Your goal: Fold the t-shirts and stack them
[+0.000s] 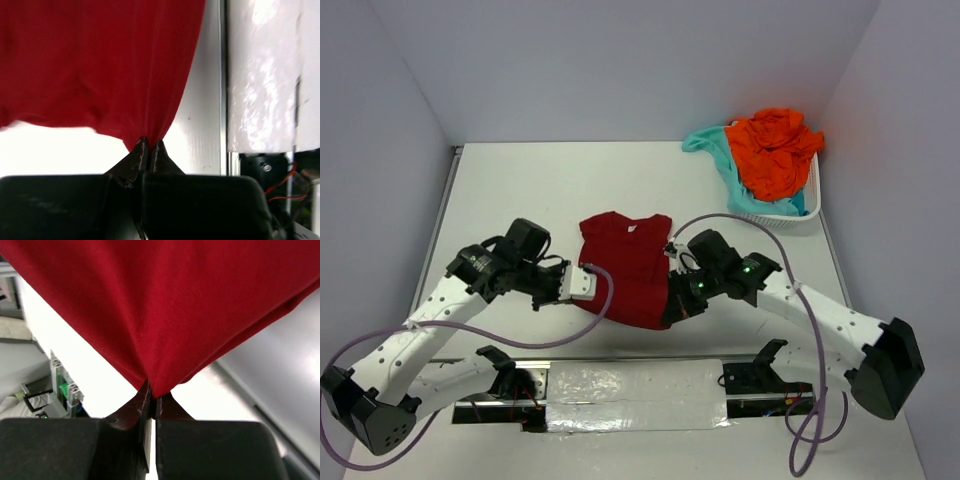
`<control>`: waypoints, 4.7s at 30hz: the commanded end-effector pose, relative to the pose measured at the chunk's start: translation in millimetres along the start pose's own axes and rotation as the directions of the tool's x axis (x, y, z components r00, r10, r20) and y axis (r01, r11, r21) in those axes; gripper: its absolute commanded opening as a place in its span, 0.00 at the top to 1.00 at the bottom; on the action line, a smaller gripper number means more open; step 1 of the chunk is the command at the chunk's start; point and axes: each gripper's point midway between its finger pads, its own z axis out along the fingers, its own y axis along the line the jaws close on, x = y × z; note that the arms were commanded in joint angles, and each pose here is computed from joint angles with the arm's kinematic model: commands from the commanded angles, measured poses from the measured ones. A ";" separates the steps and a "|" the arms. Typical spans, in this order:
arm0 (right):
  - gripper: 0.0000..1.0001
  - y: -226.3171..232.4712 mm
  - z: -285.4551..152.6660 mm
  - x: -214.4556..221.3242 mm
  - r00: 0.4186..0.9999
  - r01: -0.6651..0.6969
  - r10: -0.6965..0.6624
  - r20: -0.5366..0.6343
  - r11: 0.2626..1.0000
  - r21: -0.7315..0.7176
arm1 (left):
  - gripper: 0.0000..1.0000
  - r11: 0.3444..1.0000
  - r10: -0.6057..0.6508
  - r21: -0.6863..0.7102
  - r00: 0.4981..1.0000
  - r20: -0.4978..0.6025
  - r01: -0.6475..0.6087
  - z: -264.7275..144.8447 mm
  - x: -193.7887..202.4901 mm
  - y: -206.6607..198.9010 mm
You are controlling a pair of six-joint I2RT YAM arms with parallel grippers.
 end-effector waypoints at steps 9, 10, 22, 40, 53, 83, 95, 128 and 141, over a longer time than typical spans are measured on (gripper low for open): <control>1.00 -0.6 -45.2 -64.9 0.996 -0.073 0.072 0.044 0.997 0.023 | 1.00 0.903 -0.417 -0.062 0.903 0.107 0.425 -35.5 -40.8 84.5; 1.00 -11.0 -45.0 -80.3 0.993 -0.103 0.101 0.058 0.994 0.032 | 1.00 0.891 -0.441 -0.072 0.892 0.098 0.448 -30.6 -34.0 97.8; 1.00 -81.4 -25.7 -175.4 0.962 -0.256 0.252 0.104 0.966 0.031 | 1.00 0.794 -0.512 -0.318 0.852 0.110 0.518 -1.7 13.0 213.5; 0.47 -191.8 -15.7 -282.9 0.895 -0.398 0.347 0.281 0.905 0.150 | 0.40 0.630 -0.645 -0.498 0.759 0.092 0.596 53.9 84.0 327.1; 0.85 -92.2 -6.9 -256.0 0.917 -0.146 0.087 0.389 0.981 0.125 | 0.65 0.611 -0.651 -0.343 0.699 0.296 0.714 20.4 19.4 303.9; 0.56 -156.5 -30.9 -337.0 0.829 -0.349 0.222 0.514 0.923 0.165 | 0.48 0.253 -0.737 -0.506 0.503 0.452 0.825 -11.7 79.6 388.9; 0.47 -150.1 -22.5 -208.2 0.876 -0.371 0.259 0.406 0.901 0.226 | 0.01 0.286 -0.907 -0.191 0.329 0.264 0.939 58.9 53.2 187.0; 0.47 -139.4 -93.6 -187.6 0.868 -0.323 0.105 0.485 0.861 0.392 | 1.00 0.120 -0.969 -0.340 0.185 0.164 0.933 76.6 152.0 229.6; 0.47 -145.6 -102.3 -188.7 0.884 -0.306 0.078 0.460 0.842 0.444 | 1.00 0.037 -0.941 -0.637 0.242 0.237 0.770 -51.4 334.3 342.8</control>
